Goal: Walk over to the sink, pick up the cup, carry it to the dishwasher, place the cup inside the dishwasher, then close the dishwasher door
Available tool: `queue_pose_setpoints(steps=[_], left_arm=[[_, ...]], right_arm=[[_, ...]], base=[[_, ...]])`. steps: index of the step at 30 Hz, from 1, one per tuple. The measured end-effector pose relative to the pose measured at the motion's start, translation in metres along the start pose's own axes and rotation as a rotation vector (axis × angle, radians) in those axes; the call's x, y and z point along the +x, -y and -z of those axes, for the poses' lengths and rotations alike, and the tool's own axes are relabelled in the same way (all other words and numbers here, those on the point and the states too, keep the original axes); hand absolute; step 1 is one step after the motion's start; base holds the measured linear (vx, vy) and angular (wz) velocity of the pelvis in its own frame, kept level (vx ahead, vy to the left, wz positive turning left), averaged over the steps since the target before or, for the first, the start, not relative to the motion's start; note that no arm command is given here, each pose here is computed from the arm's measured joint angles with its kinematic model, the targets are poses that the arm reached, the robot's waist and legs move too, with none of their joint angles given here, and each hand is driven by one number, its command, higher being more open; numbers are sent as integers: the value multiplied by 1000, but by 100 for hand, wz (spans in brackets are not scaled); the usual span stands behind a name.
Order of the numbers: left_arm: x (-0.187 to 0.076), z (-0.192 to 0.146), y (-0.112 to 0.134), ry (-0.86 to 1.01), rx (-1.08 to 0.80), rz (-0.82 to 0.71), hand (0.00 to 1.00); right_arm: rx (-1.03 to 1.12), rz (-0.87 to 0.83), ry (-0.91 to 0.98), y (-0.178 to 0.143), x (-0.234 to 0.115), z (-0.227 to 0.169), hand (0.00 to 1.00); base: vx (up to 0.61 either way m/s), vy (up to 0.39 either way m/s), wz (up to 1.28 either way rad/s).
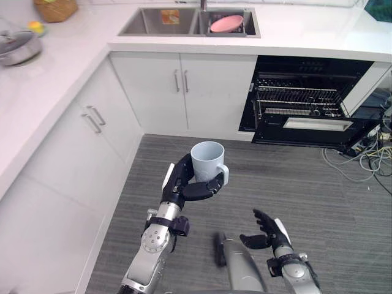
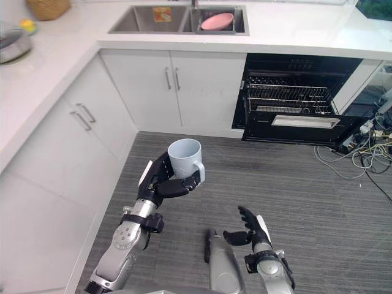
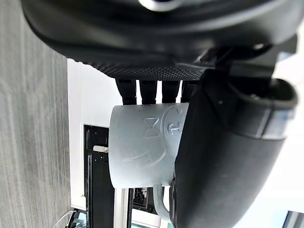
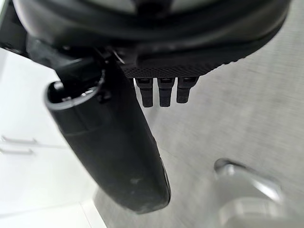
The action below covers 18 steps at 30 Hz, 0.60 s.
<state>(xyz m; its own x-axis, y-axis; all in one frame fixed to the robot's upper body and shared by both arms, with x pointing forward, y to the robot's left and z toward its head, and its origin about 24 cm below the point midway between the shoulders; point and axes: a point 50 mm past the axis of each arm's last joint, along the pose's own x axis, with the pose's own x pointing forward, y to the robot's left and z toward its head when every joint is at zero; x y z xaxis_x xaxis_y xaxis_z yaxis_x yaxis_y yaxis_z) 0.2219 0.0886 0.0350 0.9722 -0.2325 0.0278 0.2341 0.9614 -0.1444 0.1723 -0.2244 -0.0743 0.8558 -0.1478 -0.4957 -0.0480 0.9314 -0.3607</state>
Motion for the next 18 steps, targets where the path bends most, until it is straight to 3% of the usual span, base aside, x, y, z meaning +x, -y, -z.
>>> queue_pose_setpoints(steps=[3, 8, 13, 18], left_arm=[[6, 10, 3, -42, 1, -4, 30], [-1, 13, 8, -47, -29, -11, 30], [-5, 16, 7, -60, -40, -32, 30], [-9, 18, -4, -70, -8, -67, 30]], right_arm=[[-4, 29, 77, 7, -4, -16, 90], [23, 104, 391, 14, -25, -76, 90], [33, 85, 439, 11, -20, -89, 90], [55, 68, 437, 7, -20, -89, 90]], base=[[593, -218, -15], [425, -94, -66], [355, 130, -97], [544, 314, -111]])
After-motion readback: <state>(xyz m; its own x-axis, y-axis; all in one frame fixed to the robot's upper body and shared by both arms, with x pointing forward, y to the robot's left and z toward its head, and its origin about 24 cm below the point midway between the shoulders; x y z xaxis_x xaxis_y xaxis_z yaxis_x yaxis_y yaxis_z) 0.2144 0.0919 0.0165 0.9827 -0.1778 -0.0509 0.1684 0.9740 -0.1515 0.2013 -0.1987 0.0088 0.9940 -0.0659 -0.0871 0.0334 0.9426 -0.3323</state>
